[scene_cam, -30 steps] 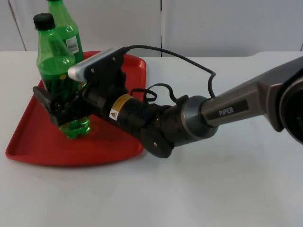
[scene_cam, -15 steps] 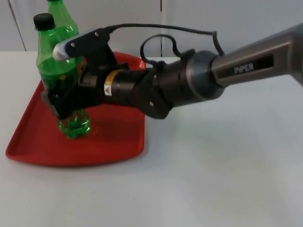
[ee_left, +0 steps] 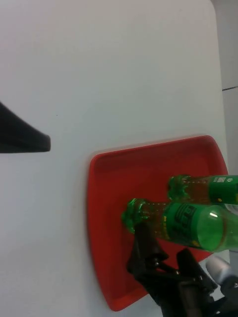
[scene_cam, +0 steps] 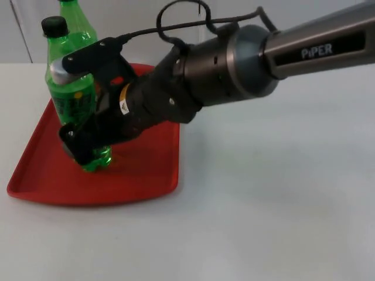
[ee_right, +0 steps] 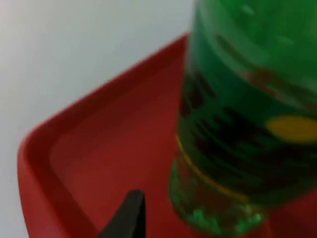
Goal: Place the bottle upright on the tray.
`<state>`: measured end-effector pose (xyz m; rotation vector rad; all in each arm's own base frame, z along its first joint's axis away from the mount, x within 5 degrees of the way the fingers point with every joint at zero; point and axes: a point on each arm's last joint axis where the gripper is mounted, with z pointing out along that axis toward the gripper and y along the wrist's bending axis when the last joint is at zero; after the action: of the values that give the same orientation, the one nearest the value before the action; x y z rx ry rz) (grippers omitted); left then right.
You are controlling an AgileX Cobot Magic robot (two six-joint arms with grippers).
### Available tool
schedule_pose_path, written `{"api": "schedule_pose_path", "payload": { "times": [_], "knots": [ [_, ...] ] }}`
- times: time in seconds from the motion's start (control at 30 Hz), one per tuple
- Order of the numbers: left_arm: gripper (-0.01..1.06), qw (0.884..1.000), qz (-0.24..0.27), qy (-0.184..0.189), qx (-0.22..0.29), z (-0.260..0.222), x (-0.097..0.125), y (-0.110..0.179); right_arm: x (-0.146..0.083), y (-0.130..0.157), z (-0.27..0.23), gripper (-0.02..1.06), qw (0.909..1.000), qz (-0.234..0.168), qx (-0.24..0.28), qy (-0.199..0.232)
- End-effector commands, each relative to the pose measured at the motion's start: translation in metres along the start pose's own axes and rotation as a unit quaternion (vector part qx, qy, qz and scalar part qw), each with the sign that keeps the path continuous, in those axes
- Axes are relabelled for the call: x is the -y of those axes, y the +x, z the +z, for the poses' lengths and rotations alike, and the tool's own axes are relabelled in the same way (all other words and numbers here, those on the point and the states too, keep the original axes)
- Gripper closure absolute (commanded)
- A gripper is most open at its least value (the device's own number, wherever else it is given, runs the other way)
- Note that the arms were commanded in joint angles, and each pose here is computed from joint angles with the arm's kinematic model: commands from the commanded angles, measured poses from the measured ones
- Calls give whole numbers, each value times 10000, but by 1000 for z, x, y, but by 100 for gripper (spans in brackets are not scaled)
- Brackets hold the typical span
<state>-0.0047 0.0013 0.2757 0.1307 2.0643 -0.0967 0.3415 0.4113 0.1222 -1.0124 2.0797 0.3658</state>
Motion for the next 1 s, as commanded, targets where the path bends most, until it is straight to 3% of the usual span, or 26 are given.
{"api": "schedule_pose_path", "payload": {
  "times": [0.0,0.1,0.17,0.27,0.33,0.43,0.63,0.83,0.97],
  "knots": [
    [0,10000,-30,-20,18,0,0,1,0,-6,-12,-1,9997,110,-219,73],
    [0,10000,-30,-20,18,0,0,1,2,-9,-31,-1,9957,292,-873,102],
    [0,10000,-30,-20,18,0,0,1,2,-8,-34,-1,9948,273,-977,76],
    [0,10000,-30,-20,18,0,0,1,-4,-7,-51,-1,9861,197,-1620,-304],
    [0,10000,-30,-20,18,0,0,1,-5,-8,-57,-1,9833,185,-1760,-414],
    [0,10000,-30,-20,18,0,0,1,-7,-5,-72,-1,9707,101,-2324,-606],
    [0,10000,-30,-20,18,0,0,1,-6,-5,-93,-1,9545,-46,-2909,-661],
    [0,10000,-30,-20,18,0,0,1,-5,-7,-115,-1,9527,-23,-2960,-685],
    [0,10000,-30,-20,18,0,0,1,-3,-6,-143,-1,9599,-3,-2720,-670]
  ]
}}
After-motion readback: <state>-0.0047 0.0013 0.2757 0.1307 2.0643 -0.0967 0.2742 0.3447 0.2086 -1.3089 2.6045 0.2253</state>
